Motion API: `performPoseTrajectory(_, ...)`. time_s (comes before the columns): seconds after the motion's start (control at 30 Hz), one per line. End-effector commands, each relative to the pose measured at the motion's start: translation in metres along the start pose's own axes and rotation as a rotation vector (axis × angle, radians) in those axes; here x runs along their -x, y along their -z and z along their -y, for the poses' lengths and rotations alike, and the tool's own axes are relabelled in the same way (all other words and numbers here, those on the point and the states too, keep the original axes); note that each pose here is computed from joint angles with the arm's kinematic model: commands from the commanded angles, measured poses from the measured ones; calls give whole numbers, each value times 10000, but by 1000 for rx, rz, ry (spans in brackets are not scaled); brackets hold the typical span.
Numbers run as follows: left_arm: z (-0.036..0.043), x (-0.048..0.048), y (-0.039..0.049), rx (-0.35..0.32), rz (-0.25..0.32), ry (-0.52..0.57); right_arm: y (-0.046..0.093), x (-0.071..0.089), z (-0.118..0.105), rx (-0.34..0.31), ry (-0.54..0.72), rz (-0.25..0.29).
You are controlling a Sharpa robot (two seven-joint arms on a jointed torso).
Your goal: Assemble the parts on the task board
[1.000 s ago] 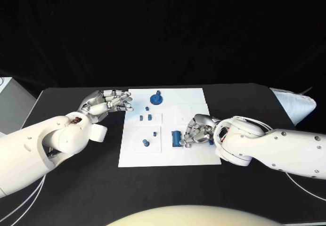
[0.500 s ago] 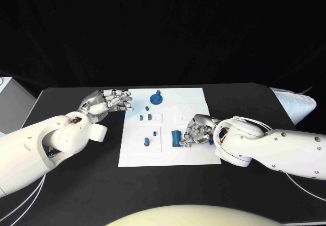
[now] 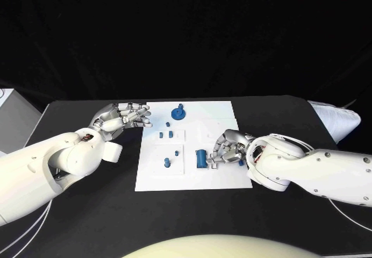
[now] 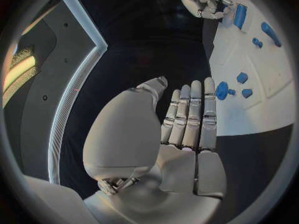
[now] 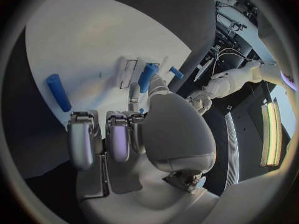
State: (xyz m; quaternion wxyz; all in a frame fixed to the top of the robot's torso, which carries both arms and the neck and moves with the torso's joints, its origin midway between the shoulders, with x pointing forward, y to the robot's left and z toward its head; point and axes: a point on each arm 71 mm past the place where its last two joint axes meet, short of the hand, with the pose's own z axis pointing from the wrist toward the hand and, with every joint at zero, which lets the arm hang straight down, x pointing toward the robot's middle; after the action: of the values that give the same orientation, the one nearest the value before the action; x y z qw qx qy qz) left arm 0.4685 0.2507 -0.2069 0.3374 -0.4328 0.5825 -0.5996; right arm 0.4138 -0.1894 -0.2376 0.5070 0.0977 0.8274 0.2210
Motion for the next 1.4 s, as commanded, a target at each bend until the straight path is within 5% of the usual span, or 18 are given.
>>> performPoseTrajectory(0.03, 6, -21, -4, -6, -16, 10, 25, 68, 21, 40, -86, 34)
performPoseTrajectory(0.37, 7, -24, -3, -7, -19, 10, 82, 310, 402, -72, -35, -39)
performPoseTrajectory(0.63, 9, -34, -3, -8, -21, 11, 168, 464, 721, -176, 55, 1)
performPoseTrajectory(1.4, 9, -25, 1, -6, -20, 10, 168, 326, 809, -210, 123, 1)
